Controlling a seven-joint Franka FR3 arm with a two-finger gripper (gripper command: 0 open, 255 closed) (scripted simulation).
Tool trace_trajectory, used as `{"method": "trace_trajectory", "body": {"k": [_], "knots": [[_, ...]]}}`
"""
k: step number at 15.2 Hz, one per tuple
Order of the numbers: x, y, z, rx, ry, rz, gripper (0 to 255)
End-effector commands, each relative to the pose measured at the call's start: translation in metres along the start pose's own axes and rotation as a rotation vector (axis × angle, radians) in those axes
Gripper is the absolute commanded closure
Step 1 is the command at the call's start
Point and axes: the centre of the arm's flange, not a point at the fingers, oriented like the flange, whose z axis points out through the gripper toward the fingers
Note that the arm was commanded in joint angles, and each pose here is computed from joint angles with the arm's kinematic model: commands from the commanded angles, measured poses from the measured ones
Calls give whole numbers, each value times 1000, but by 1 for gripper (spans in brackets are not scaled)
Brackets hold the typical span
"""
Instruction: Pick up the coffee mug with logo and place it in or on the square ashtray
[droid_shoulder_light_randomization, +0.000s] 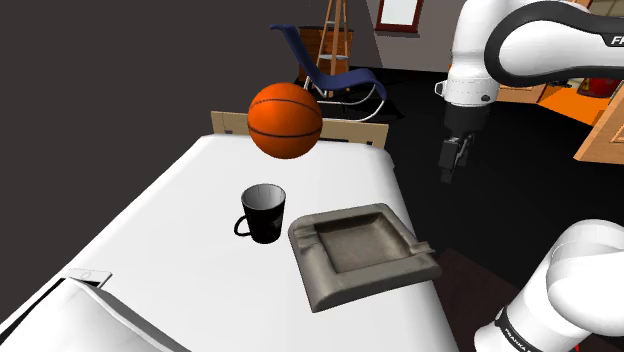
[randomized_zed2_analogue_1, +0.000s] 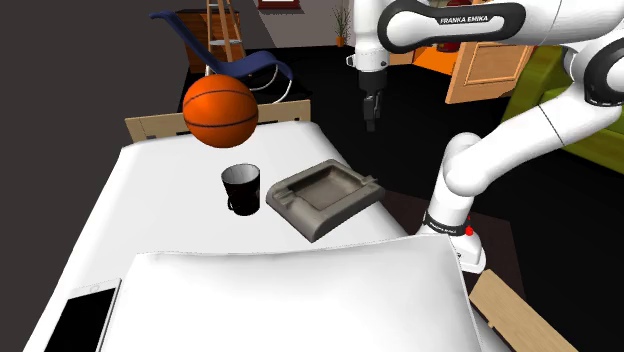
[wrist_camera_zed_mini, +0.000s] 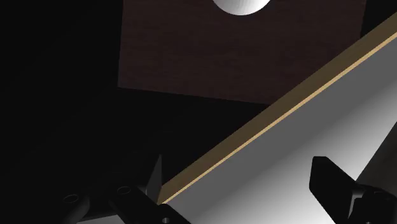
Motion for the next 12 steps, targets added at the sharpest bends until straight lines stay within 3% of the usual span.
{"method": "trace_trajectory", "body": {"k": [1, 12], "knots": [[0, 0, 0, 0, 0, 0, 0], [66, -123, -15, 17, 33, -11, 0]]}}
